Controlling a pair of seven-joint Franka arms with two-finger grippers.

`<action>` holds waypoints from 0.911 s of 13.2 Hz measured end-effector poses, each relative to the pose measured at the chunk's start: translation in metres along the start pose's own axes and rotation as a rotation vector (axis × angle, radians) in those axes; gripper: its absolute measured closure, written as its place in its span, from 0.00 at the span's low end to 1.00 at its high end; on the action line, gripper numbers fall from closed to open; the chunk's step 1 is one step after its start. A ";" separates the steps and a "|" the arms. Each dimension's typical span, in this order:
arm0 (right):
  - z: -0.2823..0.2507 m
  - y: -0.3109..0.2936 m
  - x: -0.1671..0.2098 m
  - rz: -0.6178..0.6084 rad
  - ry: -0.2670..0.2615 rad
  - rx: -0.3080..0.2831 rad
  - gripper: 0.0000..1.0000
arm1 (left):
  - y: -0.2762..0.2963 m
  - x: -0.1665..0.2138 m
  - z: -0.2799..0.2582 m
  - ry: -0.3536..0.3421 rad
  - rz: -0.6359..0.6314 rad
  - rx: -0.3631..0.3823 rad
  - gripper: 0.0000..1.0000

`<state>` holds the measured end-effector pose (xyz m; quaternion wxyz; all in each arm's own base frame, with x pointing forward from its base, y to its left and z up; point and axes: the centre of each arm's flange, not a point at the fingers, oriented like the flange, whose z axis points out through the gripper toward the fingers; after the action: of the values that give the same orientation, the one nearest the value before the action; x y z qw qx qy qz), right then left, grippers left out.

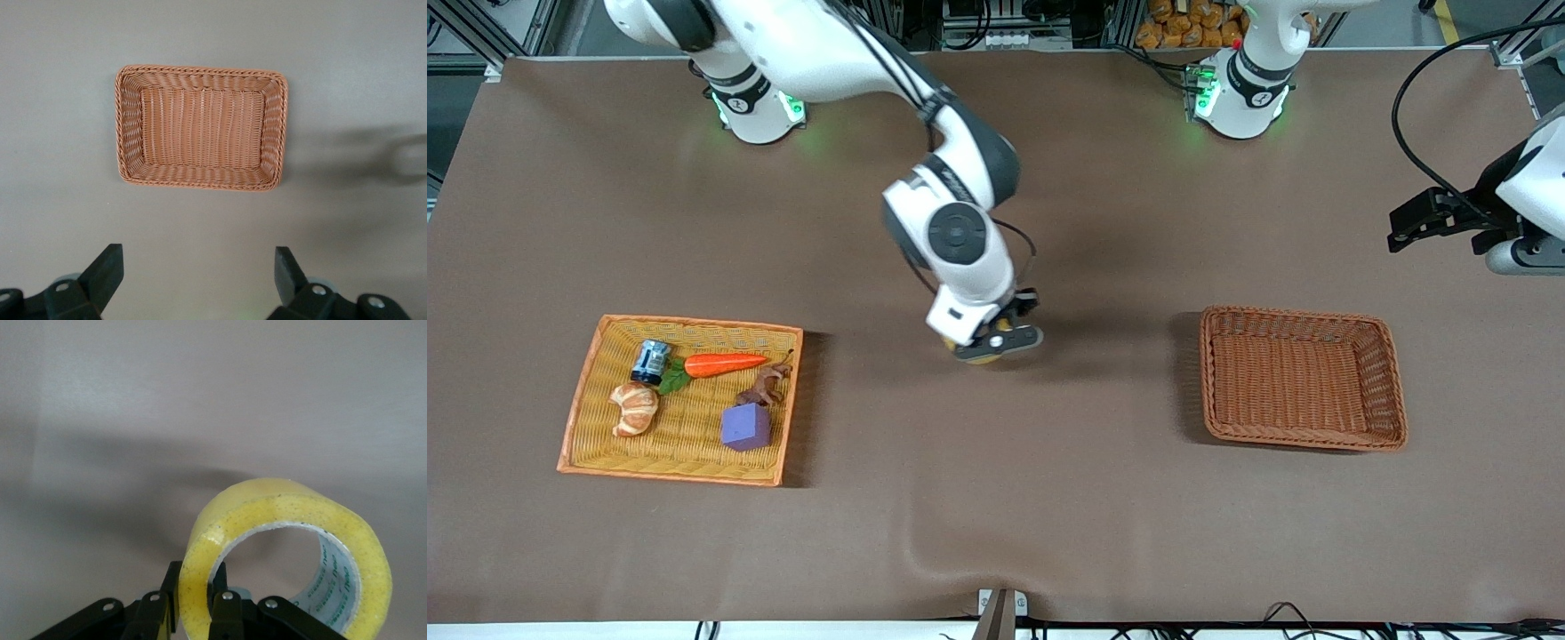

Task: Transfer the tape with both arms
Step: 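Set the tape roll on the table while the left gripper approaches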

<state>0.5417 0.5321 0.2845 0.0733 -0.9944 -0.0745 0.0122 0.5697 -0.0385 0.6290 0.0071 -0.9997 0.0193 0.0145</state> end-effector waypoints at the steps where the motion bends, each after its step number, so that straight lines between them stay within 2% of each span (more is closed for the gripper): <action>1: 0.023 -0.007 -0.004 0.010 0.011 0.001 0.78 | 0.000 0.000 0.000 0.000 0.001 0.000 0.00; 5: 0.060 0.000 -0.002 0.026 0.012 -0.015 0.78 | -0.001 0.000 0.000 0.000 -0.002 0.000 0.00; 6: 0.062 0.000 -0.001 0.026 0.014 -0.015 0.73 | -0.003 0.000 0.000 0.000 -0.005 0.000 0.00; 7: 0.059 -0.001 0.000 0.027 0.020 -0.011 0.72 | -0.005 0.000 0.000 0.000 -0.008 0.000 0.00; 9: 0.040 -0.001 0.007 0.034 0.044 -0.001 0.59 | -0.004 0.001 0.002 -0.003 -0.007 0.000 0.00; 12: -0.044 0.048 0.033 0.060 0.075 0.003 0.27 | 0.006 0.017 0.018 0.017 -0.018 -0.004 0.00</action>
<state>0.5833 0.4835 0.3206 0.0769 -0.9959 -0.0419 -0.0226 0.5858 -0.0450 0.6108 0.0051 -0.9999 0.0104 0.0058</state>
